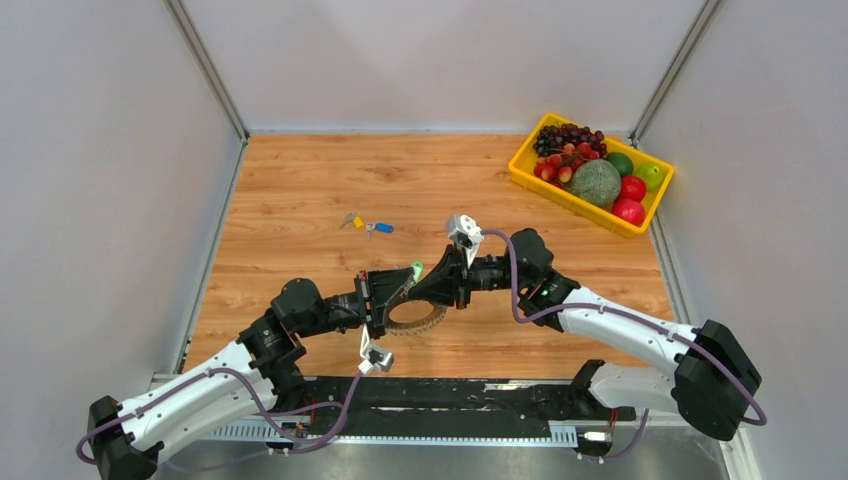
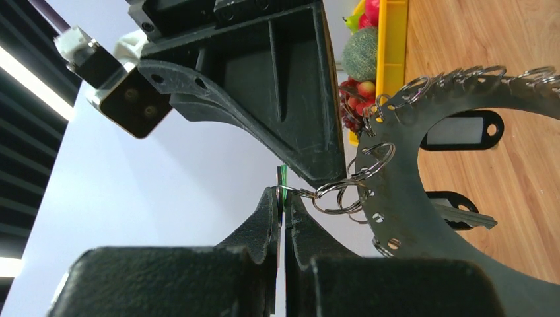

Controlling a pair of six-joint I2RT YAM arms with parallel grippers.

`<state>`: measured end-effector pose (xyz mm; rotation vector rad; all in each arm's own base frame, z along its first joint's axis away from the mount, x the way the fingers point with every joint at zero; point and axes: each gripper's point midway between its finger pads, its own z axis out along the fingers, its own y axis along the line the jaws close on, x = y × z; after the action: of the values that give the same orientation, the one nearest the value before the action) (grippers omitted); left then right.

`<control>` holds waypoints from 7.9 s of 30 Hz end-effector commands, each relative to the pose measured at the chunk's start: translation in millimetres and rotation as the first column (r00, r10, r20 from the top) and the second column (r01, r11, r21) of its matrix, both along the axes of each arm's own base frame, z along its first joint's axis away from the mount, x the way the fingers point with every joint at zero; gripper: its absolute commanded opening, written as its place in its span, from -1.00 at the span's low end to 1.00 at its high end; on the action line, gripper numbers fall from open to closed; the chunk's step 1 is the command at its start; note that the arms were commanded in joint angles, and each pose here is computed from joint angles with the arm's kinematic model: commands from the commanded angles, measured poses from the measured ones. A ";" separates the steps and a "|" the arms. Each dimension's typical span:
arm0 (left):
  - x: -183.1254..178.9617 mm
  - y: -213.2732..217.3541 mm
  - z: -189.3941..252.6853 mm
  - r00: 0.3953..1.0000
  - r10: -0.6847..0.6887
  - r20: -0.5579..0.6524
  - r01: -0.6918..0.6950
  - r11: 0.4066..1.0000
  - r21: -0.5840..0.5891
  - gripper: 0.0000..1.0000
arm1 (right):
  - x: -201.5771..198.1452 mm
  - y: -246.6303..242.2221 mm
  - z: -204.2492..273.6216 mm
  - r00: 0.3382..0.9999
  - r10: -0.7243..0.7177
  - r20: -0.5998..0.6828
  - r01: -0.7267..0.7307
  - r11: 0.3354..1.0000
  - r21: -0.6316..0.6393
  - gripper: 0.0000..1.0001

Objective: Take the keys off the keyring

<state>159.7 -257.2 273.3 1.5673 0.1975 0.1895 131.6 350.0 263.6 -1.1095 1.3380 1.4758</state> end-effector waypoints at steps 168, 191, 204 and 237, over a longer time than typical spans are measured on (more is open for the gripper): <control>-33.4 6.0 59.2 0.983 -0.122 0.133 0.143 0.976 -0.163 -1.00 | -8.1 -2.3 46.8 0.978 -0.106 0.180 0.064 0.973 0.223 -0.34; -30.6 6.0 57.6 0.986 -0.113 0.122 0.132 0.977 -0.165 -1.00 | -56.1 -8.7 36.5 0.995 -0.001 0.103 -0.017 0.985 0.174 -0.29; -38.6 4.5 58.3 0.980 -0.155 0.124 0.174 0.972 -0.159 -1.00 | -10.5 -9.6 63.0 0.951 -0.205 0.231 0.158 0.966 0.204 -0.35; -3.4 0.2 38.1 0.997 -0.021 -0.081 0.016 0.998 -0.059 -1.00 | 28.7 -47.7 15.3 0.909 -0.343 0.238 0.322 0.939 0.121 -0.26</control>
<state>149.0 -261.1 296.9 1.5110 0.1711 0.1014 168.5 317.6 271.1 -0.9325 1.2225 1.1013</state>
